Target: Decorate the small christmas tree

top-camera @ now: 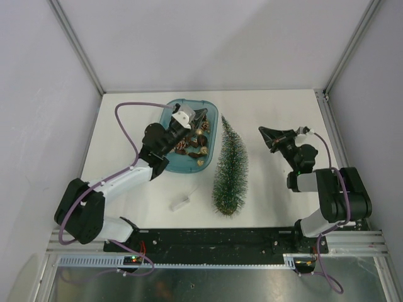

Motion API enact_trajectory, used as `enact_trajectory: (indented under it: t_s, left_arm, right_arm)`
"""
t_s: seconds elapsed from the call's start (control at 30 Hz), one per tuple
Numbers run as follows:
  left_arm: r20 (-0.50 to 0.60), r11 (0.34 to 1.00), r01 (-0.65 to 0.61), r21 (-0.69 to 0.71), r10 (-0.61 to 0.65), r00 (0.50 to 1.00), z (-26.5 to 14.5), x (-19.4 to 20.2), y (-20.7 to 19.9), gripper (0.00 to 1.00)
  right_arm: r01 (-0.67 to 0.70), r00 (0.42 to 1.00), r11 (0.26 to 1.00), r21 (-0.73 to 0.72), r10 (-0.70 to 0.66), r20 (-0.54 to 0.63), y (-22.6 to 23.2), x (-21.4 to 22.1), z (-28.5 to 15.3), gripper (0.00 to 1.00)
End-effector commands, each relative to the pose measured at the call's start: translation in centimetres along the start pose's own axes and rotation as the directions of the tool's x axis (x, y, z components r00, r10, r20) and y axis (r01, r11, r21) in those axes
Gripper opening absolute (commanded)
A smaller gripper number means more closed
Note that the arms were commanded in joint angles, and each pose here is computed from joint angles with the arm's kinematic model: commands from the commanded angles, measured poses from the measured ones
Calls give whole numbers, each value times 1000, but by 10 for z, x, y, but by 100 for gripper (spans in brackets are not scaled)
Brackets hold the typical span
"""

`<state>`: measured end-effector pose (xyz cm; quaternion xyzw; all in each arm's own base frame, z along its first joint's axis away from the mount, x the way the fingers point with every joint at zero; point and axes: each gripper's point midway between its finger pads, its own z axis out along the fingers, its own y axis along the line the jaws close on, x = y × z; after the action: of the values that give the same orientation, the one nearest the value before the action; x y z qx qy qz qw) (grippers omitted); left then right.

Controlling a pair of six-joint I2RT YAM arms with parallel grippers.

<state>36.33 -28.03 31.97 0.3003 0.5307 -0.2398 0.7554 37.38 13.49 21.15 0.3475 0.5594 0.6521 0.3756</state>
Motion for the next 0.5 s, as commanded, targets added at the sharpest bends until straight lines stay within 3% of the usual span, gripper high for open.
enact_trajectory:
  t_s: [0.0,0.03,0.1,0.27,0.33,0.37,0.4,0.47]
  left_arm:
    - [69,999,-51,-5,51,996,-7,-27,2,6]
    - [70,999,-54,-4,54,996,-7,-28,1,7]
    - [72,998,-69,6,68,995,-10,-28,-1,24]
    - [65,995,-98,18,96,993,-15,-26,-3,38]
    - [63,993,-113,17,112,992,-17,-26,-3,62]
    - [60,993,-120,18,118,991,-19,-25,-3,81]
    - [57,991,-130,18,129,990,-20,-24,-3,90]
    - [51,990,-142,3,142,989,-22,-22,0,97]
  right_arm:
    - [104,995,993,-47,-104,5,18,-6,-7,0]
    - [109,994,993,-45,-109,10,19,-9,-8,0]
    - [117,993,992,-38,-116,25,20,-16,-10,0]
    - [135,989,991,-20,-134,66,21,-34,-16,0]
    - [146,986,989,-8,-144,82,20,-42,-20,0]
    - [155,984,988,-4,-154,93,21,-46,-21,0]
    - [162,982,987,0,-161,101,21,-50,-23,0]
    - [178,977,984,11,-178,119,22,-57,-26,0]
